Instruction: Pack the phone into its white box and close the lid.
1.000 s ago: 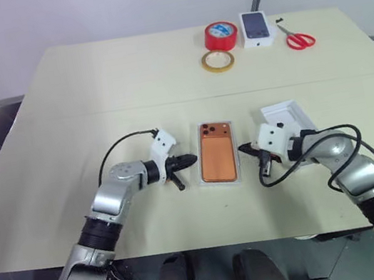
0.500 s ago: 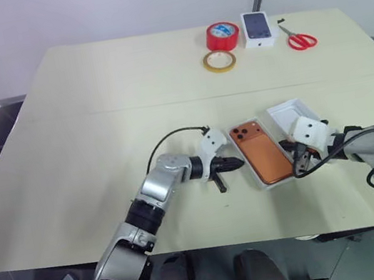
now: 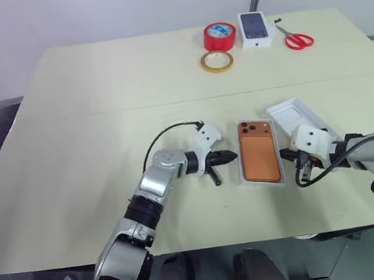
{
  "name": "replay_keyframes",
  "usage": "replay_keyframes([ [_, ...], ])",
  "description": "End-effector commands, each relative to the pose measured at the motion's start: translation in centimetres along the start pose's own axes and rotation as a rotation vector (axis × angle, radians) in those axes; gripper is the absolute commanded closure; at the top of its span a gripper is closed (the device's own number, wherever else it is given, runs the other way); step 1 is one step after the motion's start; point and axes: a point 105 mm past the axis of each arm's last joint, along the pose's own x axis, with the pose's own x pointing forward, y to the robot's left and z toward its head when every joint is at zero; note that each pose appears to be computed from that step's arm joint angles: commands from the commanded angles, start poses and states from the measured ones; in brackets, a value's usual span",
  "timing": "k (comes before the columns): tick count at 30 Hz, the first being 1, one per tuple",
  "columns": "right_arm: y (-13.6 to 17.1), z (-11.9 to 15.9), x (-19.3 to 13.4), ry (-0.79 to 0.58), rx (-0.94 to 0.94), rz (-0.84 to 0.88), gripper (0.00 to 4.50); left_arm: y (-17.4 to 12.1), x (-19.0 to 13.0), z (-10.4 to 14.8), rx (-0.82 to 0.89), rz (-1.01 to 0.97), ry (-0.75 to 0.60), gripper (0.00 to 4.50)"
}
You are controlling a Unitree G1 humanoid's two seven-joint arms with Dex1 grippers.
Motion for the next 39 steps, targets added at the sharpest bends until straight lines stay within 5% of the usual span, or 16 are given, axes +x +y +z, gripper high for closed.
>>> replay_keyframes([
  [1, -0.6, 1.2, -0.4, -0.039, -0.038, -0.015, 4.50, 0.3, -0.3, 1.3, 0.018, 0.010, -0.038, 4.48],
  [11, -2.4, 1.3, -1.5, -0.044, -0.063, -0.083, 4.50, 3.6, -3.5, 1.3, 0.007, 0.128, -0.049, 4.48],
  [26, -6.8, -0.3, -0.1, 0.040, -0.143, -0.300, 4.50, 4.8, -6.8, 3.2, 0.010, 0.195, -0.143, 4.48],
  [31, -7.0, 0.8, -1.5, -0.059, 0.051, -0.297, 4.50, 4.8, -10.0, 2.9, -0.029, 0.160, -0.166, 4.48],
  [39, -6.2, 0.9, -3.9, -0.106, 0.271, -0.321, 0.64, 3.3, -13.9, 3.1, 0.030, 0.104, -0.198, 0.72],
])
